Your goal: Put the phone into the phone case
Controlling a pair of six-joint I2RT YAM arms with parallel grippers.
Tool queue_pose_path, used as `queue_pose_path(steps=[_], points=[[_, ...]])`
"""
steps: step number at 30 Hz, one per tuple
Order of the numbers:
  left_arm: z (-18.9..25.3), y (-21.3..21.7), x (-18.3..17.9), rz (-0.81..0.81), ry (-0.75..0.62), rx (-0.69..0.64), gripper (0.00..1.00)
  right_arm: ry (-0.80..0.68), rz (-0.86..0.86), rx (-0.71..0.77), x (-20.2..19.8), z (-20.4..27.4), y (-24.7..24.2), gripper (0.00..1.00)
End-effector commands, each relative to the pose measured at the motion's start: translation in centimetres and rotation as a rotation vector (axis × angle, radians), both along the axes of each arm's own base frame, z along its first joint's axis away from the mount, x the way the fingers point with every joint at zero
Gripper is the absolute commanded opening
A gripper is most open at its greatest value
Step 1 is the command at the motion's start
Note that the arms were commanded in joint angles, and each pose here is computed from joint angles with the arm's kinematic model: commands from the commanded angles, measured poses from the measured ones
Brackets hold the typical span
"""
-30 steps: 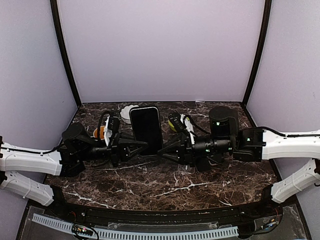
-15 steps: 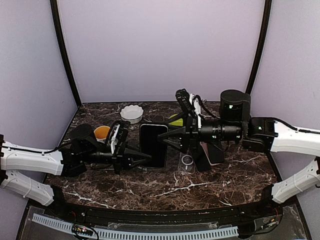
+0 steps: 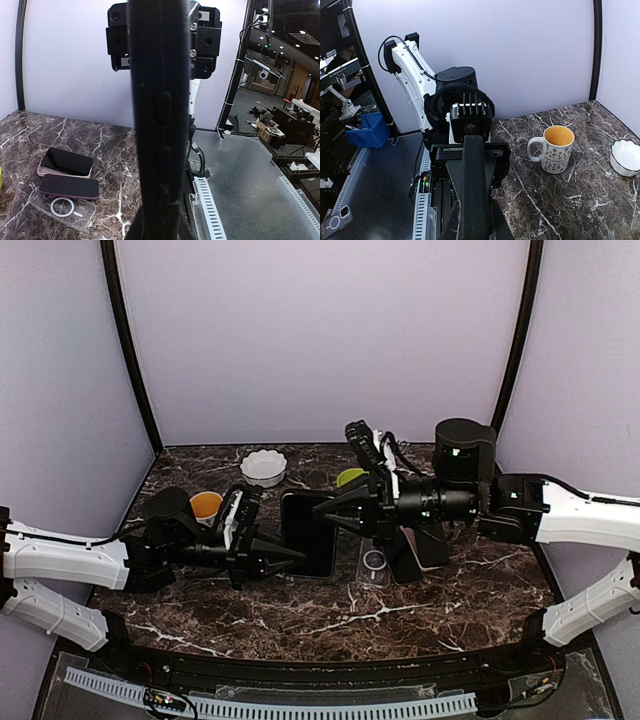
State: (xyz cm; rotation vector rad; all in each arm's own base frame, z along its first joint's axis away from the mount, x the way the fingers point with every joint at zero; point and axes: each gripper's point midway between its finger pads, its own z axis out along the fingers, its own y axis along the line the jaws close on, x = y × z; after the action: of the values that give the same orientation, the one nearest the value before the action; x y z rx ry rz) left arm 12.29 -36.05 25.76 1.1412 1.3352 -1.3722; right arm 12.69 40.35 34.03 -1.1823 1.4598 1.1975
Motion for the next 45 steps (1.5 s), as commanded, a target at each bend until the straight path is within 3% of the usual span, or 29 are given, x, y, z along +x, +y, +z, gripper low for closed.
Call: queue_pose_path(steps=[1, 3, 5, 7, 8, 11, 12, 14, 15, 18, 23, 25, 28, 31, 32, 33, 34, 35, 37, 39, 43, 45], points=[[3.1, -0.3, -0.7, -0.038, -0.040, -0.078, 0.09, -0.066, -0.023, 0.093, 0.6, 2.8, -0.2, 0.00], [3.2, -0.3, -0.7, -0.035, -0.038, -0.080, 0.25, -0.061, -0.022, 0.090, 0.6, 2.6, -0.2, 0.00], [3.5, -0.3, -0.6, -0.028, -0.043, -0.090, 0.33, -0.053, -0.021, 0.083, 0.7, 2.4, -0.1, 0.00], [3.8, -0.1, -0.5, -0.018, -0.048, -0.104, 0.34, -0.049, -0.014, 0.078, 0.5, 2.3, 0.0, 0.00], [3.9, -0.1, -0.4, -0.011, -0.049, -0.108, 0.32, -0.046, -0.011, 0.077, 0.5, 2.2, 0.0, 0.00], [4.4, 0.2, -0.3, 0.003, -0.058, -0.130, 0.02, -0.042, -0.011, 0.071, 0.5, 2.1, 0.0, 0.00], [4.4, 0.3, -0.3, 0.007, -0.057, -0.132, 0.01, -0.039, -0.018, 0.063, 0.7, 1.8, 0.0, 0.01], [4.7, 0.6, -0.3, 0.017, -0.059, -0.151, 0.00, -0.027, -0.040, 0.042, 1.0, 1.0, 0.0, 0.31], [5.3, 0.8, -0.4, 0.021, -0.064, -0.174, 0.00, -0.017, -0.052, 0.025, 1.3, 0.3, 0.0, 0.40], [6.0, 1.6, -0.1, 0.066, -0.060, -0.220, 0.00, 0.024, -0.060, -0.002, 1.3, -1.4, 0.1, 0.46], [6.6, 1.7, 0.2, 0.084, -0.046, -0.246, 0.00, 0.087, -0.037, -0.010, 1.0, -3.2, 0.6, 0.37], [6.6, 1.7, 0.2, 0.079, -0.039, -0.249, 0.00, 0.100, -0.026, -0.010, 0.9, -3.5, 0.8, 0.28], [6.6, 1.7, 0.2, 0.077, -0.033, -0.252, 0.00, 0.107, -0.025, -0.007, 1.0, -3.6, 0.9, 0.04], [6.4, 1.7, 0.6, 0.102, -0.019, -0.240, 0.00, 0.113, -0.052, 0.007, 1.4, -3.2, 0.6, 0.00], [6.0, 1.7, 1.0, 0.121, -0.005, -0.221, 0.05, 0.123, -0.081, 0.011, 1.9, -3.1, 0.4, 0.00], [5.9, 1.7, 1.9, 0.173, 0.007, -0.215, 0.27, 0.139, -0.123, 0.003, 2.6, -3.3, 0.1, 0.00], [5.0, 1.7, 2.6, 0.209, 0.033, -0.171, 0.38, 0.160, -0.175, -0.009, 3.6, -3.6, -0.2, 0.00], [5.1, 2.0, 3.9, 0.292, 0.039, -0.164, 0.59, 0.186, -0.235, -0.027, 4.9, -4.1, -0.6, 0.00], [3.5, 2.8, 6.7, 0.460, 0.077, -0.066, 0.75, 0.259, -0.302, -0.067, 6.7, -5.4, -1.2, 0.00], [0.2, 4.6, 9.7, 0.645, 0.127, 0.114, 0.83, 0.346, -0.361, -0.124, 8.4, -7.6, -1.3, 0.00], [-1.3, 9.5, 15.2, 0.935, 0.226, 0.292, 0.85, 0.485, -0.396, -0.183, 10.7, -10.9, -0.4, 0.00], [-2.6, 11.8, 16.4, 1.003, 0.291, 0.382, 0.84, 0.539, -0.412, -0.197, 12.1, -12.1, 0.5, 0.00]])
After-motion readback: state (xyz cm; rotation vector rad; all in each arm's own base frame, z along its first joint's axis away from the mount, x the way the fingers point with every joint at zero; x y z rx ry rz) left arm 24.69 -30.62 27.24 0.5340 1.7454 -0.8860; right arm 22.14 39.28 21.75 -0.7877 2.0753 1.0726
